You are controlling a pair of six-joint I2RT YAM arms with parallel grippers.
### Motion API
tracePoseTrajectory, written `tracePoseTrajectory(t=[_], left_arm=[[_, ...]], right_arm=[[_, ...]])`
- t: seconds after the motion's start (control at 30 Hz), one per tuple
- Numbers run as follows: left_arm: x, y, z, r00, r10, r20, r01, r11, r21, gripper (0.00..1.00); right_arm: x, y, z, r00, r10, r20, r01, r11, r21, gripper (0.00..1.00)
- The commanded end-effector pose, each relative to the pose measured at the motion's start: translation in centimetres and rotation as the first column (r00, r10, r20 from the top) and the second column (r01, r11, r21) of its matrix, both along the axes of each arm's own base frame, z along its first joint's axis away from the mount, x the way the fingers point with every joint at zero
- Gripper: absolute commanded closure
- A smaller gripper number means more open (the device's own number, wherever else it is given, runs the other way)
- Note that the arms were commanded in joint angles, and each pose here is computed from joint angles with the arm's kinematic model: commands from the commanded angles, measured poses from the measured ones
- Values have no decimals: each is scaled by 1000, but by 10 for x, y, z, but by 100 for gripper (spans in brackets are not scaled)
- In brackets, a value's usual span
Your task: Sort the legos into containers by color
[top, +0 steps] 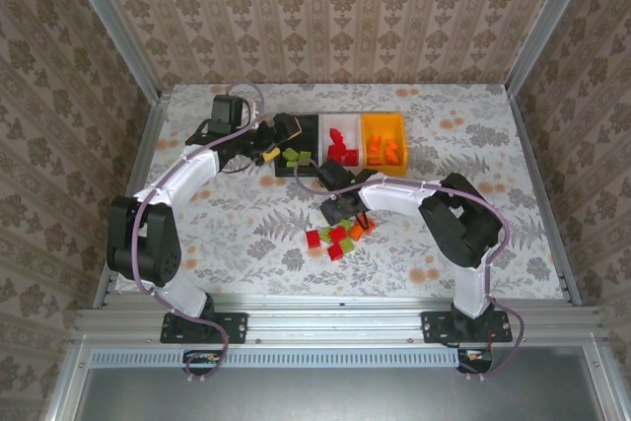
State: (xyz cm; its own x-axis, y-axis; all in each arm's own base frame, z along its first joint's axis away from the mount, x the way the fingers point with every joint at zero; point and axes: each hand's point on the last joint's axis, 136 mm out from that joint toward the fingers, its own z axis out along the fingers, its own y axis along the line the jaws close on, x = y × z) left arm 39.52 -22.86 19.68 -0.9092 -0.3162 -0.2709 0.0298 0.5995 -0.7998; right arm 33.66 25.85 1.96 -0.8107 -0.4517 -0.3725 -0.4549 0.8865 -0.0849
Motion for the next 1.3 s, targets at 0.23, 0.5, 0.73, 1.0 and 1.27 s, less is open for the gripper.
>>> tracePoseTrajectory(t=[0.23, 0.5, 0.73, 1.0, 1.27], left_arm=[[4, 5, -2, 1000, 6, -12, -6, 1000, -12, 0], [12, 19, 0, 999, 44, -11, -44, 999, -16, 0], [37, 75, -12, 978, 200, -52, -202, 979, -33, 0], [46, 96, -22, 966, 240, -97, -247, 967, -64, 0], [45, 95, -19, 967, 237, -92, -243, 968, -68, 0]], right_arm=[[30, -6, -2, 999, -17, 44, 18, 1000, -17, 58], [47, 9, 53, 987, -52, 150, 39, 995, 87, 68], [92, 53, 94, 967, -26, 254, -1, 994, 106, 69], [145, 87, 90, 962, 54, 267, -59, 998, 12, 68], [157, 103, 87, 967, 63, 246, -74, 997, 36, 60]])
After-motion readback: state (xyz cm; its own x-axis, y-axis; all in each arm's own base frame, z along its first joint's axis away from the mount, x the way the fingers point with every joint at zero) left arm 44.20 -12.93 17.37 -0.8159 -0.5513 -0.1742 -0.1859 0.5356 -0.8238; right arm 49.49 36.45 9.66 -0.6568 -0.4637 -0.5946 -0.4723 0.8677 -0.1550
